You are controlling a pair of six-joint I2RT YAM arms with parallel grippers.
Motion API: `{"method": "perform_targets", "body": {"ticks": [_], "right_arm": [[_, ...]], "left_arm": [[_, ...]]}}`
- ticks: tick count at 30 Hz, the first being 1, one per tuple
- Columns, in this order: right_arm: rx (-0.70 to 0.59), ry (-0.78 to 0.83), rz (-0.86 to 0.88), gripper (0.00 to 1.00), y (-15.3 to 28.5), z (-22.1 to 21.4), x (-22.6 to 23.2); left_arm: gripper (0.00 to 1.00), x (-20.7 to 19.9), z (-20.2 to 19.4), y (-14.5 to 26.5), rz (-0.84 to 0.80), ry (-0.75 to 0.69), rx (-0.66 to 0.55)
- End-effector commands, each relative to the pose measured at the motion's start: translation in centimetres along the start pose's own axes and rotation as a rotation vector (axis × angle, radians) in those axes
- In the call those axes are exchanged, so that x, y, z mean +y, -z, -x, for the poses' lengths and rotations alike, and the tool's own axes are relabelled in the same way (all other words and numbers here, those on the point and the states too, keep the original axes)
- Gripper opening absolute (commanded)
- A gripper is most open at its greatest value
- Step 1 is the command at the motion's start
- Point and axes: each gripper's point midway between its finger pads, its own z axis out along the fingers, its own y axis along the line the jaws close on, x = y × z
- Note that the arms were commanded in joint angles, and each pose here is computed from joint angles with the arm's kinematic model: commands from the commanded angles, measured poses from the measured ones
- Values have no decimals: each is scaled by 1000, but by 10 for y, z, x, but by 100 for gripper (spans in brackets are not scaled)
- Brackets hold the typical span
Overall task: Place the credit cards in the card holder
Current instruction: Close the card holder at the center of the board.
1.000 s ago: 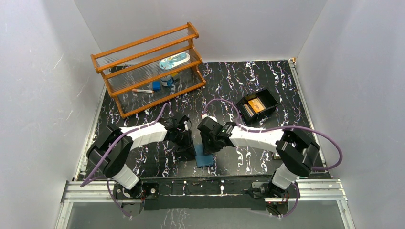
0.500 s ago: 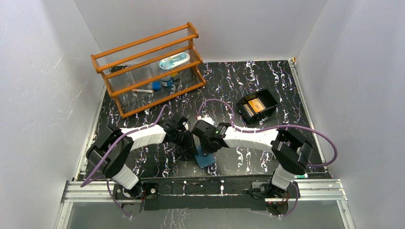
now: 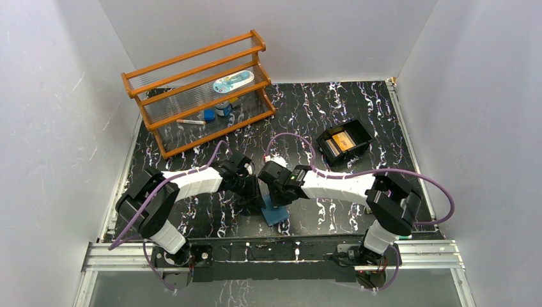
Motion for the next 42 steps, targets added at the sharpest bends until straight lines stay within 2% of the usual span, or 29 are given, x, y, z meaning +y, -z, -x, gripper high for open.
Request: {"method": "perform_targets", "body": {"ticks": [1, 17, 21, 23, 33, 42], "right_arm": [[-26, 15, 38, 0, 8, 5, 5], [-46, 16, 62, 0, 22, 10, 9], [-71, 14, -8, 25, 24, 16, -3], [-82, 22, -36, 32, 25, 19, -7], [-89, 50, -49, 42, 24, 23, -4], [-83, 96, -121, 41, 18, 22, -3]], "left_arm": [[26, 12, -1, -5, 54, 8, 9], [26, 17, -1, -6, 87, 14, 16], [26, 18, -2, -5, 89, 16, 13], [26, 17, -1, -5, 89, 15, 11], [26, 17, -1, -5, 87, 15, 10], [26, 15, -1, -4, 79, 13, 7]]}}
